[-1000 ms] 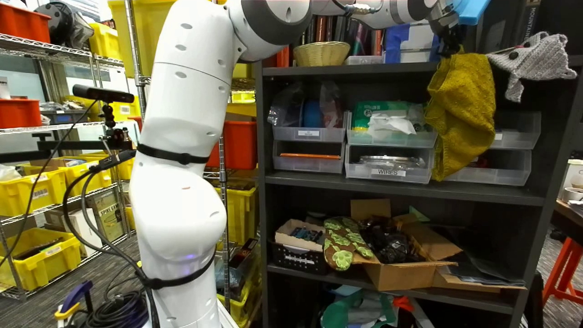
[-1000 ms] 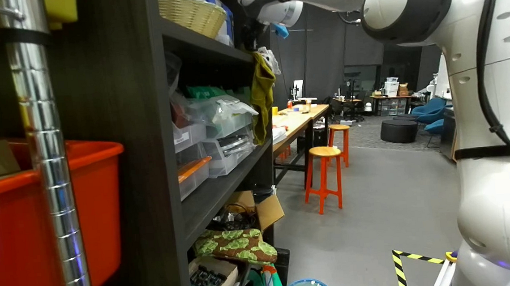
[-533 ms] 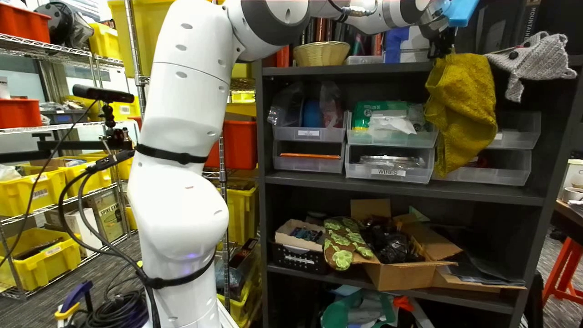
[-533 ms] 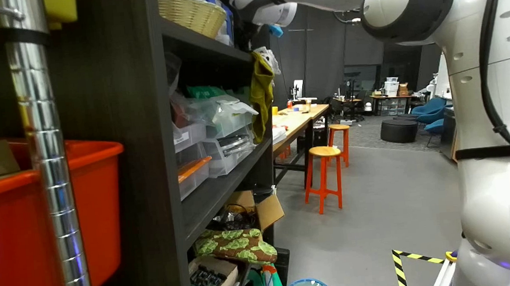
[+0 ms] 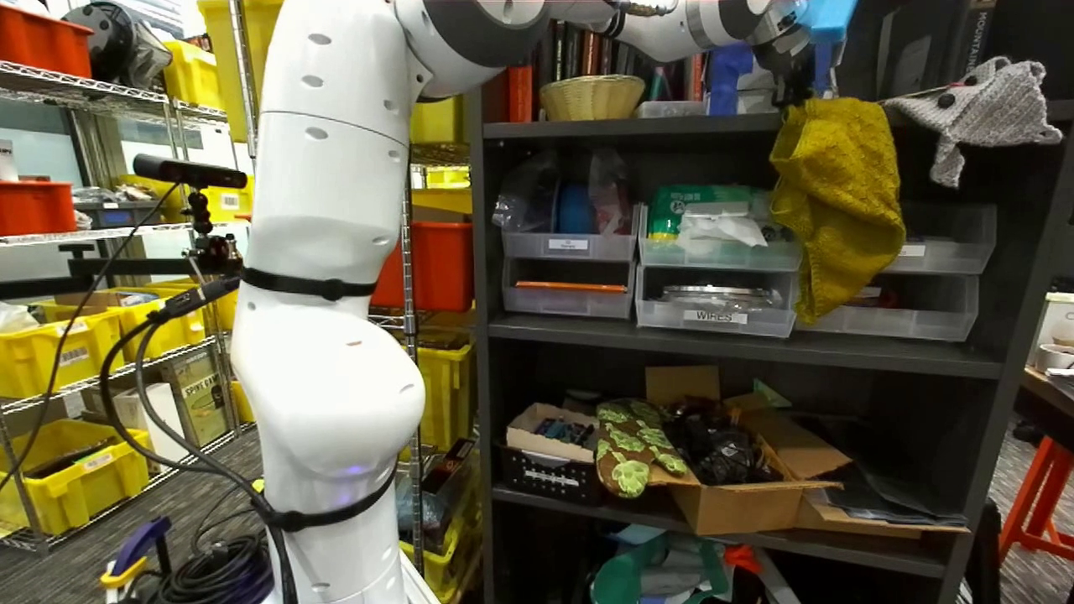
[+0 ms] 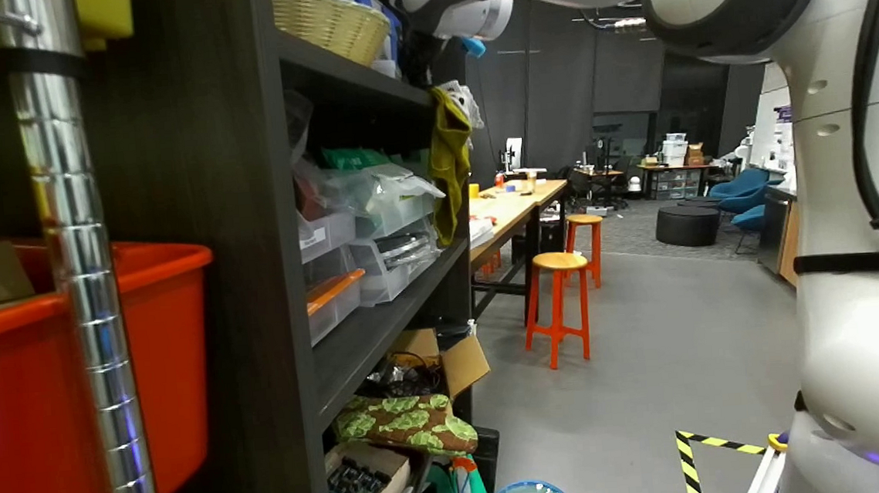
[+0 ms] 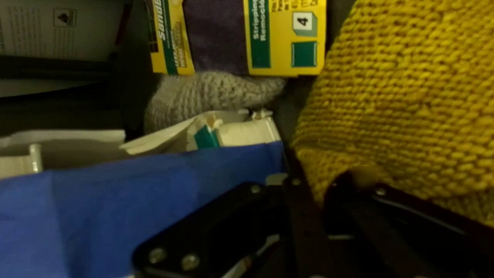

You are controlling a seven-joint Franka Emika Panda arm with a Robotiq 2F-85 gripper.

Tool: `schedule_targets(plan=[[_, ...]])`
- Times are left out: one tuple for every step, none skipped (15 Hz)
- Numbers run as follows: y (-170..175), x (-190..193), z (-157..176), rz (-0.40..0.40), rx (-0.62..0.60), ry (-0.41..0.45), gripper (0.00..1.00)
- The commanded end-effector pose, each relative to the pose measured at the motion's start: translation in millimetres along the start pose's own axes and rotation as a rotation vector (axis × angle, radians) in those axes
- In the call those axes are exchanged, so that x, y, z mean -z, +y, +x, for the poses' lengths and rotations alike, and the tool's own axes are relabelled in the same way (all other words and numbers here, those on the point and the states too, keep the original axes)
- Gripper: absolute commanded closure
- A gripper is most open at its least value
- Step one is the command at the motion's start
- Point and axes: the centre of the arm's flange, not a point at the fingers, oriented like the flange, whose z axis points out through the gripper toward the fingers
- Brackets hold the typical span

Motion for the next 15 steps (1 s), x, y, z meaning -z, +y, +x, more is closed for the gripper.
schedule_targets(plan=[[-31, 17, 26, 0.019, 0.06, 0.034, 0.99], [-36, 21, 30, 0.014, 0.073, 0.041, 0.99], [-39, 24, 34, 0.009, 0.084, 0.047, 0.99], [-43, 27, 38, 0.005, 0.094, 0.053, 0.99], [-46, 29, 42, 0.001, 0.105, 0.057, 0.99], [-49, 32, 45, -0.003, 0.116, 0.063, 0.99], [-52, 34, 49, -0.007, 0.124, 0.067, 0.99], [-56, 36, 52, -0.01, 0.135, 0.073, 0.99], [-58, 38, 55, -0.015, 0.145, 0.077, 0.99], [-62, 41, 58, -0.018, 0.154, 0.081, 0.99], [-64, 43, 61, -0.023, 0.163, 0.085, 0.99], [-67, 46, 63, -0.029, 0.172, 0.09, 0.99], [-69, 49, 66, -0.035, 0.179, 0.095, 0.99], [-71, 50, 68, -0.041, 0.184, 0.098, 0.99], [-71, 52, 68, -0.048, 0.189, 0.102, 0.99]])
